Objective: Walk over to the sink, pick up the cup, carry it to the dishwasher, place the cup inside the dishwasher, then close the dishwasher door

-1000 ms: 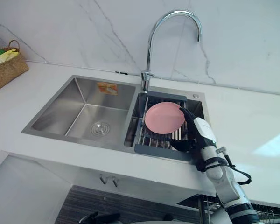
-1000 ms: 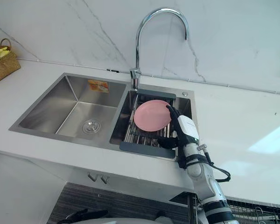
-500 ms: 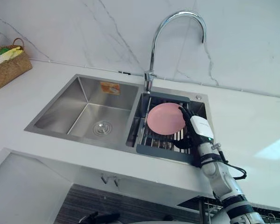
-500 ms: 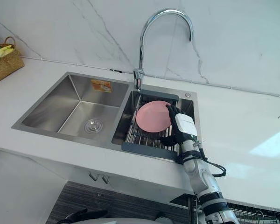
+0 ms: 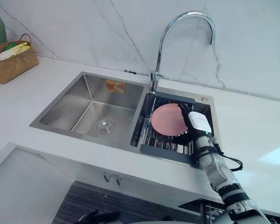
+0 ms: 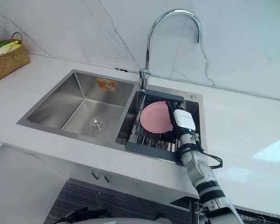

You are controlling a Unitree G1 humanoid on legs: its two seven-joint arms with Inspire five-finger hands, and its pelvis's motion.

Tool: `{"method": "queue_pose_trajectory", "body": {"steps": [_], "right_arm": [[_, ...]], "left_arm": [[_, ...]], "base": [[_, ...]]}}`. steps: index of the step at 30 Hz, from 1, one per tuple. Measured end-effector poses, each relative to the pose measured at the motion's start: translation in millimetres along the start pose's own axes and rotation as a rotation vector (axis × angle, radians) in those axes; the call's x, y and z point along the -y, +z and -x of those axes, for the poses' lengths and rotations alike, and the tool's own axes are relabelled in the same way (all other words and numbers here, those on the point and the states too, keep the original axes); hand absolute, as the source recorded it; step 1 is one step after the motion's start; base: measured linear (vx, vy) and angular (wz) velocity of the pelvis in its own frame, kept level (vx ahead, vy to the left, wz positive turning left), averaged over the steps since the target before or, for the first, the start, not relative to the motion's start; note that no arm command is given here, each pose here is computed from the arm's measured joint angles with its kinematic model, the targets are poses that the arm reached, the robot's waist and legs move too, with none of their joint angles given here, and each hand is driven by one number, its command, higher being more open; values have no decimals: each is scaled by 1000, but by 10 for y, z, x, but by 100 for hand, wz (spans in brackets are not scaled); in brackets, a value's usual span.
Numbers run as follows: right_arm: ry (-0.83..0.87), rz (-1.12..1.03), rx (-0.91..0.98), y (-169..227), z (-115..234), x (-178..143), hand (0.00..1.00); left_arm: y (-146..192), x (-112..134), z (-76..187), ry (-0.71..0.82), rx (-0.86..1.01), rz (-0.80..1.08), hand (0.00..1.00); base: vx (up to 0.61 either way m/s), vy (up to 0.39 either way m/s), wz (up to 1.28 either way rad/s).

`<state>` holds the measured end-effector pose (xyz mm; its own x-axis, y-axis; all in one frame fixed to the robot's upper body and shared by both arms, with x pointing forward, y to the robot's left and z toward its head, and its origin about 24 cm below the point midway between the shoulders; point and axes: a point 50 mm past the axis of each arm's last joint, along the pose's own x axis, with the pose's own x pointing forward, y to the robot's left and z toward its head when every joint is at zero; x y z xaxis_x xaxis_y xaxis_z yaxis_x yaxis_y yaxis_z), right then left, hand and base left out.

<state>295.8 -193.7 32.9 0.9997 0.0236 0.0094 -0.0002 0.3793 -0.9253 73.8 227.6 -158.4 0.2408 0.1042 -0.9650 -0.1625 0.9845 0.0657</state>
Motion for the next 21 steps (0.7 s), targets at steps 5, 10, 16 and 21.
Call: {"method": "queue_pose_trajectory", "body": {"steps": [5, 10, 16, 21], "right_arm": [[-16, 42, 15, 22, -35, 1, 100], [-62, 80, 21, 10, -25, -17, 100], [-114, 153, 52, 41, -68, -11, 0], [-146, 215, 120, 102, -64, -11, 0]], "left_arm": [[22, -11, 4, -1, 9, -4, 100], [66, -17, 10, 7, 26, -41, 100], [81, -22, 11, 5, 31, -41, 100], [95, -36, 14, 3, 39, -44, 100]], "base": [[-11, 9, 5], [-2, 2, 1], [0, 0, 0], [0, 0, 0]]}}
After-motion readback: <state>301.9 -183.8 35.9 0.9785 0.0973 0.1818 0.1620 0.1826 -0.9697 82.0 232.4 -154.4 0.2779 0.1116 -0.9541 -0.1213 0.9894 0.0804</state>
